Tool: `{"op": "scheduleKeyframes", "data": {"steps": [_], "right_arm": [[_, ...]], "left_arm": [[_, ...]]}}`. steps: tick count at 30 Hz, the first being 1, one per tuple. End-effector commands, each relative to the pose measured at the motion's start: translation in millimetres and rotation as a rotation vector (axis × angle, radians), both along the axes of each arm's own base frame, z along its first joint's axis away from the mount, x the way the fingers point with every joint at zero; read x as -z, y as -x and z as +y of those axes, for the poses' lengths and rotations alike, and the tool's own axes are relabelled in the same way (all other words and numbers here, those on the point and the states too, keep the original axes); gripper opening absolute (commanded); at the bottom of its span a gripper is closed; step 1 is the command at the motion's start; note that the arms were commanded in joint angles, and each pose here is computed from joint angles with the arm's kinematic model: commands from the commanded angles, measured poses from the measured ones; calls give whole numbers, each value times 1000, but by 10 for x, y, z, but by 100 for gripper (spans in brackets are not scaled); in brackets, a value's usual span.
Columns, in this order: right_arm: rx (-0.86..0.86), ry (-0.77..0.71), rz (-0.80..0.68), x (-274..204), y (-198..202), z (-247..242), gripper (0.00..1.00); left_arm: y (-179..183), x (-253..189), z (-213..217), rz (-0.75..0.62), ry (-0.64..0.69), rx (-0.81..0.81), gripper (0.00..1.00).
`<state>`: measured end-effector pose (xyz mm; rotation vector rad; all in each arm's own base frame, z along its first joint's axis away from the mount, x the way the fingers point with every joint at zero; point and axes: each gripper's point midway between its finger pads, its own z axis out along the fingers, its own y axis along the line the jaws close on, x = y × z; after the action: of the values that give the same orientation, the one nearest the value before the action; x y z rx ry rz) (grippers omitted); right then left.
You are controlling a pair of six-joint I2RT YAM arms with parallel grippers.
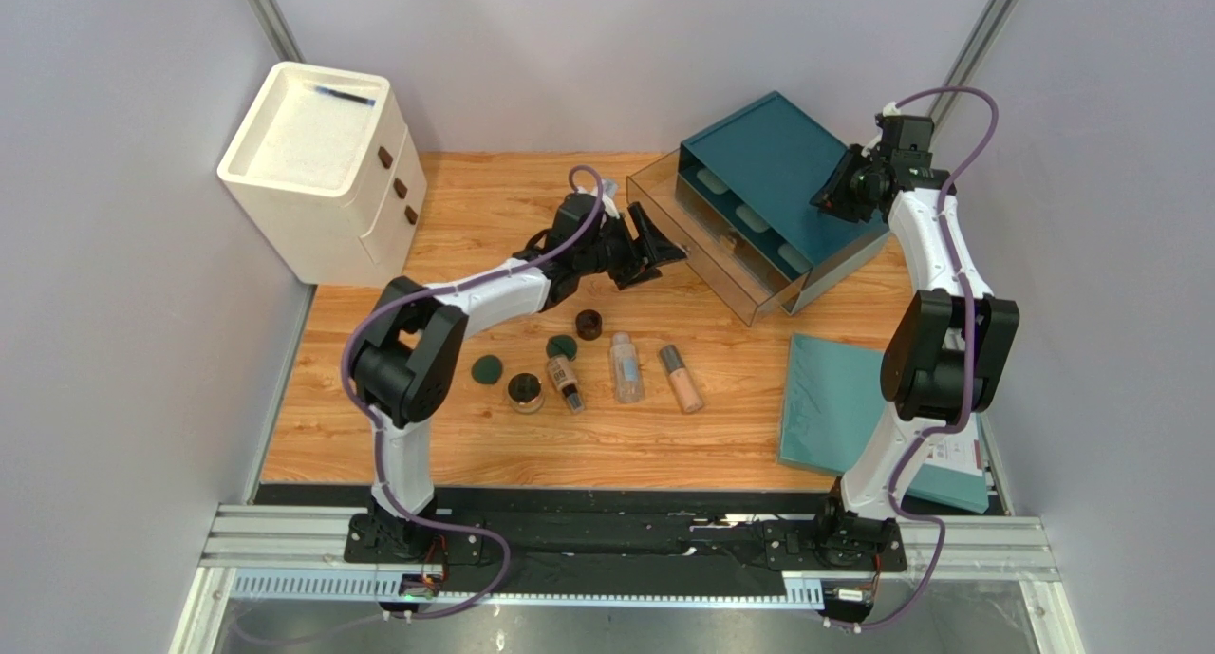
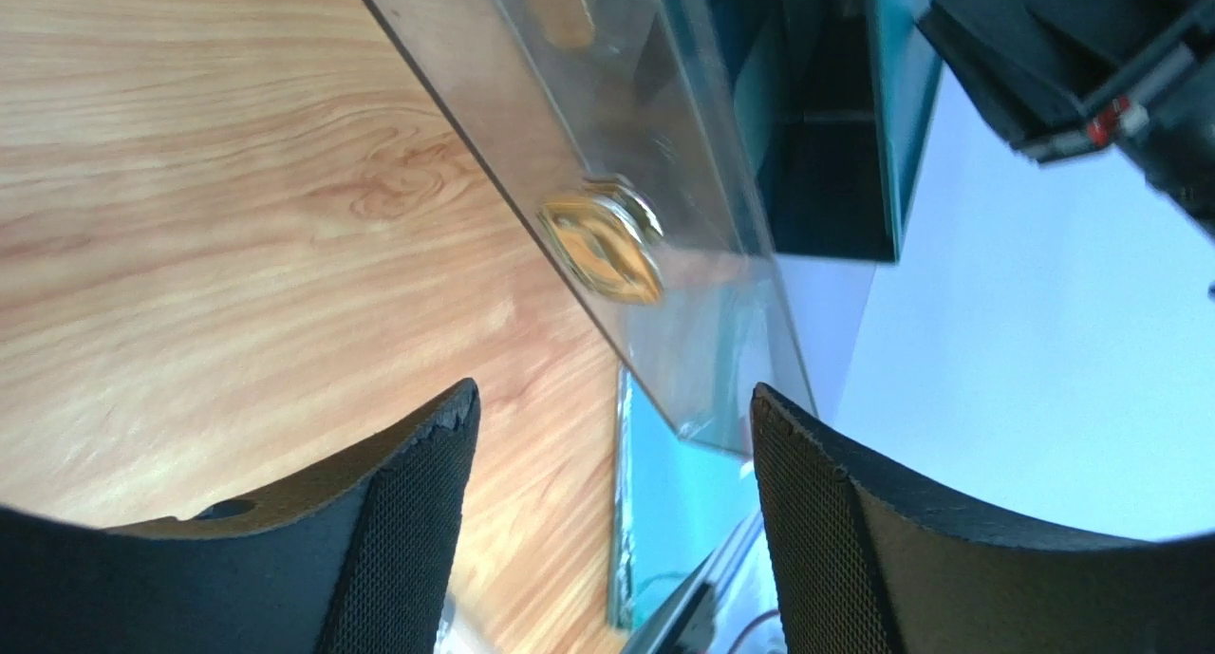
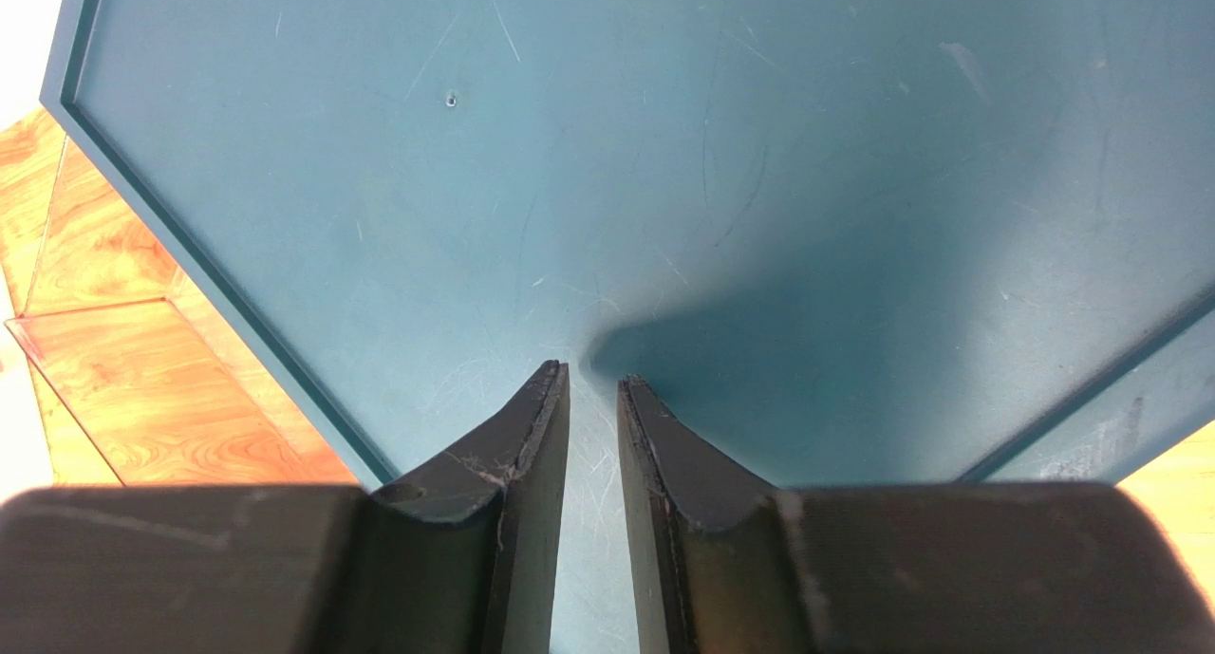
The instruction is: Organize the makeup
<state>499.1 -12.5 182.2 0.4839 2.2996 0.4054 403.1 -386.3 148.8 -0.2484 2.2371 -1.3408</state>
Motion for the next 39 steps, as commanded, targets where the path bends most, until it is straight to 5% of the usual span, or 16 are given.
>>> {"op": "scheduleKeyframes", "data": {"steps": [1,3,10,19,39], "right_arm": [[-28,-32,289,670,495,100,28],[-32,-34,294,692,503,105,28],[-41,-33,309,747,538,111,28],[-45,-42,326,817,547,126,28],[-63,-72,366,1022,659,189,28]], "left_arm": [[130,-301,360,-110,-184,44,77],[130,-421,455,-178,-272,72,79],[556,-17,963,16,-574,143,81],[1208,393,1090,302,-719,227,79],[1400,1022,704,364,-876,356,78]]}}
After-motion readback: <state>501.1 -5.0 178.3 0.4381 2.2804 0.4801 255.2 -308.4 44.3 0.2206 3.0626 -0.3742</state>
